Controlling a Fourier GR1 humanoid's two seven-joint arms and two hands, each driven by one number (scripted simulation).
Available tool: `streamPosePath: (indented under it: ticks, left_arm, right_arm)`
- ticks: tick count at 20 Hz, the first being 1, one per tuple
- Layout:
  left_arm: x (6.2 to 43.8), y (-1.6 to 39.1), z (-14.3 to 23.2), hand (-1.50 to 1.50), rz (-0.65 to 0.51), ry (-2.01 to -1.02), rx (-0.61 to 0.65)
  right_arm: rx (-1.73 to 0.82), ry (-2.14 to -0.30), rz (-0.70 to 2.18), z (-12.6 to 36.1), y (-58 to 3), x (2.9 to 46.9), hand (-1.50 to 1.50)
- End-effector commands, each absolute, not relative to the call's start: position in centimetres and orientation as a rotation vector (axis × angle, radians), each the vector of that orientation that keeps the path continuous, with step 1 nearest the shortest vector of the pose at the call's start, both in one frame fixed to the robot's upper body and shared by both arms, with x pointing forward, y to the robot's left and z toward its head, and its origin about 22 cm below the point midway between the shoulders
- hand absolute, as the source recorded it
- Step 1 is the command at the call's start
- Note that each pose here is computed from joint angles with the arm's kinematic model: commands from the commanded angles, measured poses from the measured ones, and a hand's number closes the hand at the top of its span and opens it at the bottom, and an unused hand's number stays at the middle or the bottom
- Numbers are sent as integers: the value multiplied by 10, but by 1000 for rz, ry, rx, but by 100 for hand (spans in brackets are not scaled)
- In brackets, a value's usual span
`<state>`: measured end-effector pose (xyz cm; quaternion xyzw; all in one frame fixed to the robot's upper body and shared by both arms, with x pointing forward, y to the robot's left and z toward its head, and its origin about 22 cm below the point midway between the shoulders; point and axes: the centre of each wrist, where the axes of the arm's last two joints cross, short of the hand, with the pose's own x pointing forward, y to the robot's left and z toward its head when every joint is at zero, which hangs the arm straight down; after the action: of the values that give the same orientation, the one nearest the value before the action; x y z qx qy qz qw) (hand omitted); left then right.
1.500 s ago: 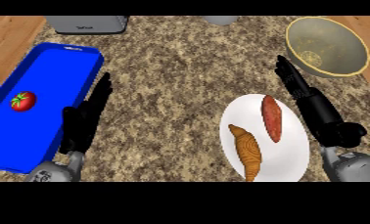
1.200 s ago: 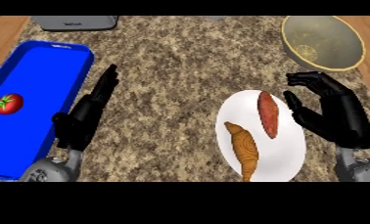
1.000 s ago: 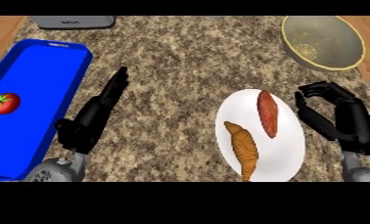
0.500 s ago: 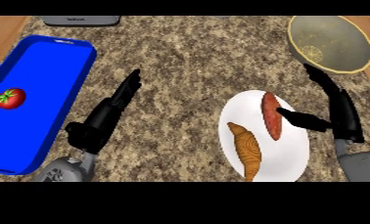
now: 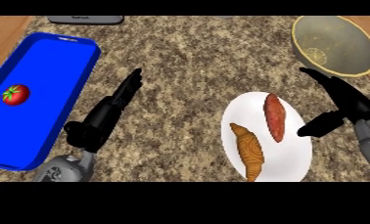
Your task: Pick the sweet potato from the plate and place it in the bowl
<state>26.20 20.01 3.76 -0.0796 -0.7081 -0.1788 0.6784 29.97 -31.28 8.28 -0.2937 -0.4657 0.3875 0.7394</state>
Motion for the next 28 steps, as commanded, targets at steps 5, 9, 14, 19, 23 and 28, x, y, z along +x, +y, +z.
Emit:
streamPosePath:
  ticks: [5, 9, 14, 19, 23, 28]
  left_arm:
    - [262, 200, 19, 0, -392, -1590, -171]
    - [260, 209, 31, 0, -382, -1585, -170]
    - [274, 204, 33, 0, -383, -1597, -170]
    - [254, 211, 21, 0, -379, -1589, -159]
    - [255, 209, 37, 0, -373, -1588, -165]
    - [254, 208, 55, 0, -377, -1587, -150]
  right_arm:
    - [-507, -721, 1020, 147, -247, 331, -150]
    - [-485, -671, 1013, 156, -252, 335, -150]
    - [-481, -646, 1023, 134, -234, 333, -150]
    - [-535, -666, 1040, 119, -234, 313, -150]
    - [-587, -721, 1017, 118, -208, 315, -150]
    - [-646, -773, 990, 111, -210, 304, -150]
